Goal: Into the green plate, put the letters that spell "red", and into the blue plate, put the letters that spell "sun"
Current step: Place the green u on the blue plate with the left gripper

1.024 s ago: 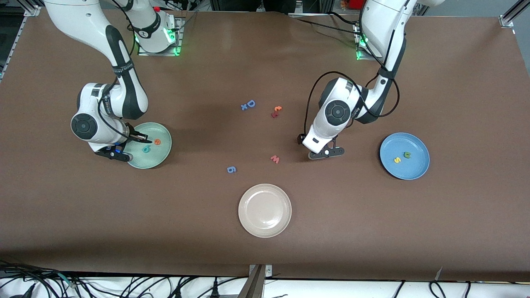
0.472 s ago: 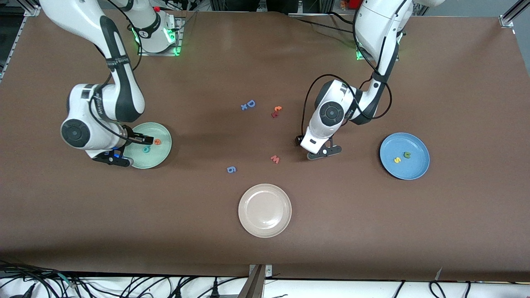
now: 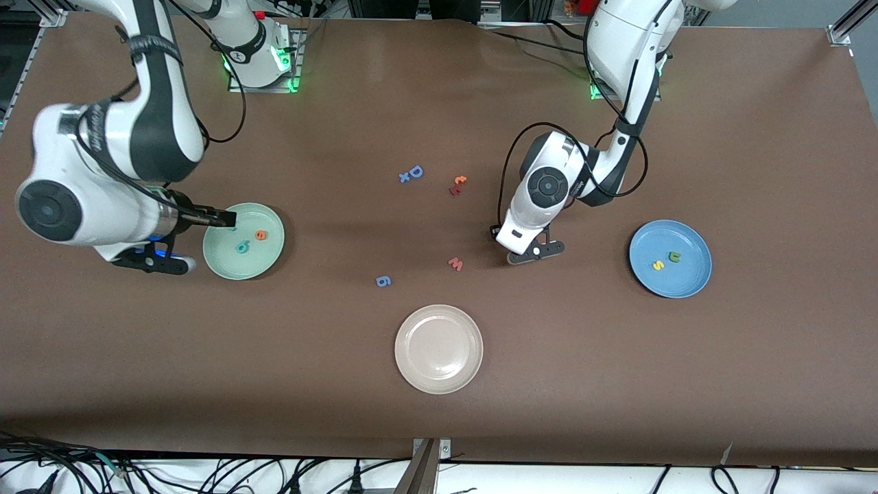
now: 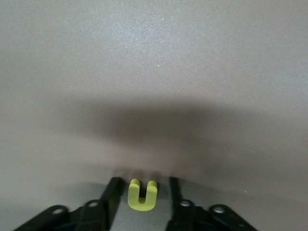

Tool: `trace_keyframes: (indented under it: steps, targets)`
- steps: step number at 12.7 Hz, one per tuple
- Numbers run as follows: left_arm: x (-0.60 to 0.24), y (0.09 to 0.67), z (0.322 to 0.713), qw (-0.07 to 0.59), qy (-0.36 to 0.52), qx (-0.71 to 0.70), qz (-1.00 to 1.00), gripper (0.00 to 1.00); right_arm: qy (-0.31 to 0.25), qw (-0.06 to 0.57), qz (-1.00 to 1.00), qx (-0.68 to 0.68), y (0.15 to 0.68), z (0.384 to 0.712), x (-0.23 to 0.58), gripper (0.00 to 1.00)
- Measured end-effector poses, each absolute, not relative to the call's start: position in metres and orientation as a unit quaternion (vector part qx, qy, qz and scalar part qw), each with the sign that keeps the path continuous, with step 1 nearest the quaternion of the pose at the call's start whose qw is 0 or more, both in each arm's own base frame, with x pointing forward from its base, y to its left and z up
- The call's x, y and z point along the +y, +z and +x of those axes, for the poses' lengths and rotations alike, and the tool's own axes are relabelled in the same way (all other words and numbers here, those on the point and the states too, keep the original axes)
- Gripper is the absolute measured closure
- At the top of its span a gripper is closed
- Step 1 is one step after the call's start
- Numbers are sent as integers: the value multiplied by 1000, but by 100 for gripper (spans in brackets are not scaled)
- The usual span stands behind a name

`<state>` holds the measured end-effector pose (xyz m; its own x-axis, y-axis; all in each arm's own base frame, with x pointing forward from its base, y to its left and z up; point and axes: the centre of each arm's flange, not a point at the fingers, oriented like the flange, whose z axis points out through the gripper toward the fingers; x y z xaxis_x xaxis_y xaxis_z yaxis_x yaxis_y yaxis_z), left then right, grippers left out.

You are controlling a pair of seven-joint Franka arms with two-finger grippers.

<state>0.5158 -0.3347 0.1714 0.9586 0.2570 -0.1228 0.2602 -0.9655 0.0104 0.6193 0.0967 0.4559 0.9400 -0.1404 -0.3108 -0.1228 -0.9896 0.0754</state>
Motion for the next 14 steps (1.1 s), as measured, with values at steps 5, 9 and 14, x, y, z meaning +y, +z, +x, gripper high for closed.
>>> trace_keyframes:
  steps: [5, 9, 14]
  targets:
    - [-334, 172, 516, 14, -60, 123, 991, 74, -109, 8, 992, -62, 564, 609, 91, 0]
    - [-300, 178, 536, 2, -69, 84, 994, 74, -77, 8, 995, -58, 592, 612, 95, 0]
    - [-157, 227, 593, 7, -74, -39, 997, 74, -70, 62, 995, -39, 594, 612, 101, 0]
